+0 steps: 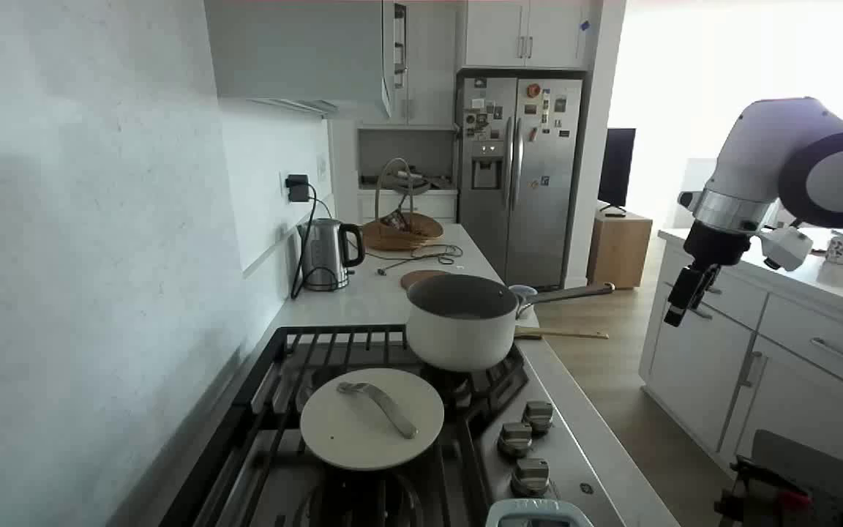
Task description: Move one of the objects from the board in the pot
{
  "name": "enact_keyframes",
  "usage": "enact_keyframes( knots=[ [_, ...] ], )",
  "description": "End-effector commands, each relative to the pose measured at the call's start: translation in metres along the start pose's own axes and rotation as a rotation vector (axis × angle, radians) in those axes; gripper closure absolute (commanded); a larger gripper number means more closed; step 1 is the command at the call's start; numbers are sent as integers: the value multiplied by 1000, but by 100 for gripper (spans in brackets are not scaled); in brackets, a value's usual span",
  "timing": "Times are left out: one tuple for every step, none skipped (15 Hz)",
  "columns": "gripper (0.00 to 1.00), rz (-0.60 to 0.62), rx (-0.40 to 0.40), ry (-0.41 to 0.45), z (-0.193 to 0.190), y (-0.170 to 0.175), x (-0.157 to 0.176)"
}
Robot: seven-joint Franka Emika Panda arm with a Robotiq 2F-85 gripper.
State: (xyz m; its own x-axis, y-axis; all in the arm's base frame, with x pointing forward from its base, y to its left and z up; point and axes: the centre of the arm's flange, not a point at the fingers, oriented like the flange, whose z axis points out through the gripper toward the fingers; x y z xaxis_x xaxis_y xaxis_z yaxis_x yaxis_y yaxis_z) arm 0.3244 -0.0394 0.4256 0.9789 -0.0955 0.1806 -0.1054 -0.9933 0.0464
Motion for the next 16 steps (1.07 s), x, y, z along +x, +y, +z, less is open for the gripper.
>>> enact_keyframes(
  knots=[
    [0, 0, 0, -9, 3, 0, -2],
    [0, -1, 0, -18, 7, 0, -3],
    [0, -1, 0, -23, 9, -1, -4],
    [0, -1, 0, -26, 10, -1, -4],
    [0, -1, 0, -27, 10, -1, -4],
    [0, -1, 0, -27, 10, -1, -4],
    [0, -1, 0, -27, 10, -1, -4],
    [0, -6, 0, -22, 7, -2, -2],
    [0, -12, -5, -7, 2, -3, 1],
    [0, -17, -15, 15, -7, -6, 6],
    [0, -23, -18, 27, -14, -8, 11],
    [0, -30, -23, 36, -26, -11, 17],
    [0, -41, -28, 47, -35, -14, 23],
    [0, -48, -34, 57, -45, -18, 30],
    [0, -54, -39, 74, -55, -22, 38],
    [0, -62, -41, 100, -66, -26, 47]
  ],
)
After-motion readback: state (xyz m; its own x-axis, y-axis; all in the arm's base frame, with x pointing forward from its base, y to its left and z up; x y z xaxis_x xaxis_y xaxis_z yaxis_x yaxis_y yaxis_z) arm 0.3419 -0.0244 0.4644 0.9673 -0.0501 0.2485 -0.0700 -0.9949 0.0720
